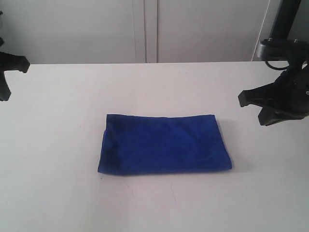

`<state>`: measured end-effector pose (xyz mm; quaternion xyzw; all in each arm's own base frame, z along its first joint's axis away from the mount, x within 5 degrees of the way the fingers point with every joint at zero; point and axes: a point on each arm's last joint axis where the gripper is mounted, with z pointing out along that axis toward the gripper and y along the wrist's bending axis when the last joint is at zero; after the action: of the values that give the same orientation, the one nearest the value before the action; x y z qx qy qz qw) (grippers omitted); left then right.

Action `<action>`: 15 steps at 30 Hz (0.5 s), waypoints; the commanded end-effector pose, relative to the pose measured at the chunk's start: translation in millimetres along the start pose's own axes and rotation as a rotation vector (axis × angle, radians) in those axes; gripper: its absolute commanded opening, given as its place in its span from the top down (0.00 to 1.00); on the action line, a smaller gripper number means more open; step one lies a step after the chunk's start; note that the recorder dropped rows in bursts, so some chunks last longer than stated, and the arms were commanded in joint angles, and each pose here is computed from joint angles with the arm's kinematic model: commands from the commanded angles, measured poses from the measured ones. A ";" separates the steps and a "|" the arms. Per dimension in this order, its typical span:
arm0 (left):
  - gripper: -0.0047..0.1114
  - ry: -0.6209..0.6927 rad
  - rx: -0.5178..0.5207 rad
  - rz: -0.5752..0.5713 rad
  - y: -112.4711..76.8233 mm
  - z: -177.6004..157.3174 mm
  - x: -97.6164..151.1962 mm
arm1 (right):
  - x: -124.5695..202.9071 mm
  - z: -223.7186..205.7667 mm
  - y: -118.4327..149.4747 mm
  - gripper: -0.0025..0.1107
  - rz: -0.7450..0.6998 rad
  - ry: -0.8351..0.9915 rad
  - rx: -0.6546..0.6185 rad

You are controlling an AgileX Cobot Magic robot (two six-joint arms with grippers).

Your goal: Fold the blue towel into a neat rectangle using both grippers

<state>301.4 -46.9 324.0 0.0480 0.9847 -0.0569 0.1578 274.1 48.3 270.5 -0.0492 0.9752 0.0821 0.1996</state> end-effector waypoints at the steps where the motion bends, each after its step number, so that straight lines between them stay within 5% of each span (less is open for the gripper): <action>1: 0.96 -0.034 -0.003 -0.002 2.4 -9.1 21.9 | 16.5 -22.0 -0.6 0.98 -0.021 -0.050 0.011; 15: 0.96 -0.192 0.002 0.008 2.6 -42.6 99.2 | 95.6 -103.9 4.1 0.98 -0.052 -0.417 0.011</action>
<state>207.9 -33.2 329.4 0.0462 0.9677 -0.0579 0.2408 159.0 30.9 326.0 -0.0567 0.9194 0.0844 0.3799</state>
